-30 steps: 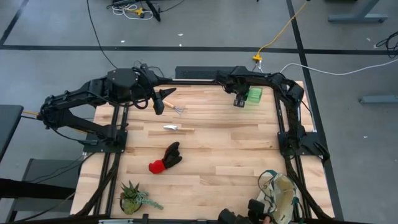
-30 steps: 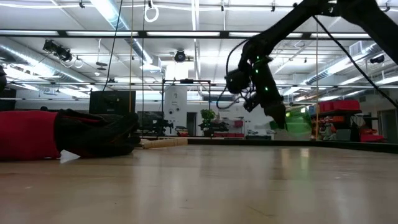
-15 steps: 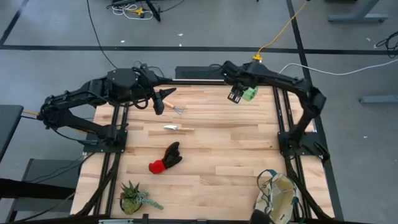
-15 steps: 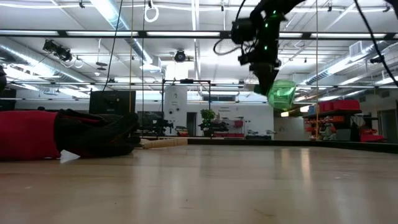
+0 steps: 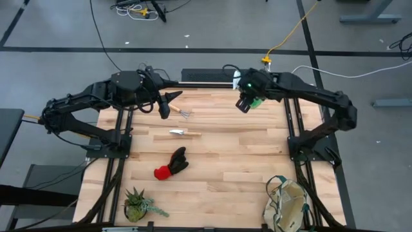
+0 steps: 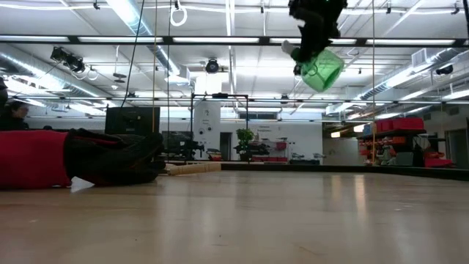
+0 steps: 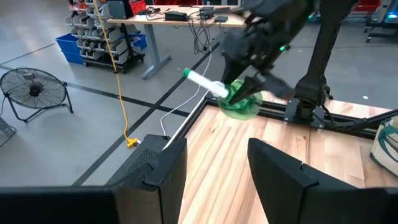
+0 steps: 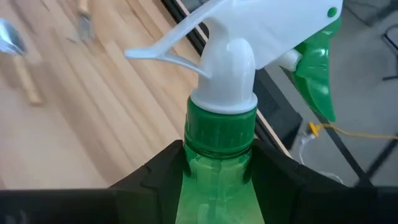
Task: Pick & Place Garden tools in Gardening bag
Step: Put the green spray bottle into the gardening bag
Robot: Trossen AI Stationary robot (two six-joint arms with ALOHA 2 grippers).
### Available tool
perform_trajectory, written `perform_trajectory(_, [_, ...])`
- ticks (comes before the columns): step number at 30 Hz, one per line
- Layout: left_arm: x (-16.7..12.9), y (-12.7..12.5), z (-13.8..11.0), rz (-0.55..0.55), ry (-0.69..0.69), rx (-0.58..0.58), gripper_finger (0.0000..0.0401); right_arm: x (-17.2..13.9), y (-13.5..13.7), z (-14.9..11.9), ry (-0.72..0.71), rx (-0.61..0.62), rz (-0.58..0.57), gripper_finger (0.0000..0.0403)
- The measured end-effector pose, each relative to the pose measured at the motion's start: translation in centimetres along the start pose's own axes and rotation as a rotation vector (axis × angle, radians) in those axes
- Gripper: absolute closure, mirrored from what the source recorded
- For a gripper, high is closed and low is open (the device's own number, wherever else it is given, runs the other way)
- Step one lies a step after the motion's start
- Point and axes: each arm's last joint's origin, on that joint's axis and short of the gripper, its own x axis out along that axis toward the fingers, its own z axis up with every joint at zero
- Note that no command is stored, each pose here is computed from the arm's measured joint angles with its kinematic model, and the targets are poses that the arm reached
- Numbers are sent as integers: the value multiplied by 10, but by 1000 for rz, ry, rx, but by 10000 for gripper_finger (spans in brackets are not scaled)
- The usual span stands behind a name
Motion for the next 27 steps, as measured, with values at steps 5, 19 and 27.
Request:
perform_trajectory(5, [0, 0, 0, 0, 0, 0, 224, -25, 10, -4, -80, 23, 49, 234])
perform_trajectory(19, [0, 0, 0, 0, 0, 0, 224, -88, 28, -28, -252, 82, 139, 234])
perform_trajectory(27, [0, 0, 0, -15, 1, -1, 224, -124, 32, -47, -331, 112, 270, 234])
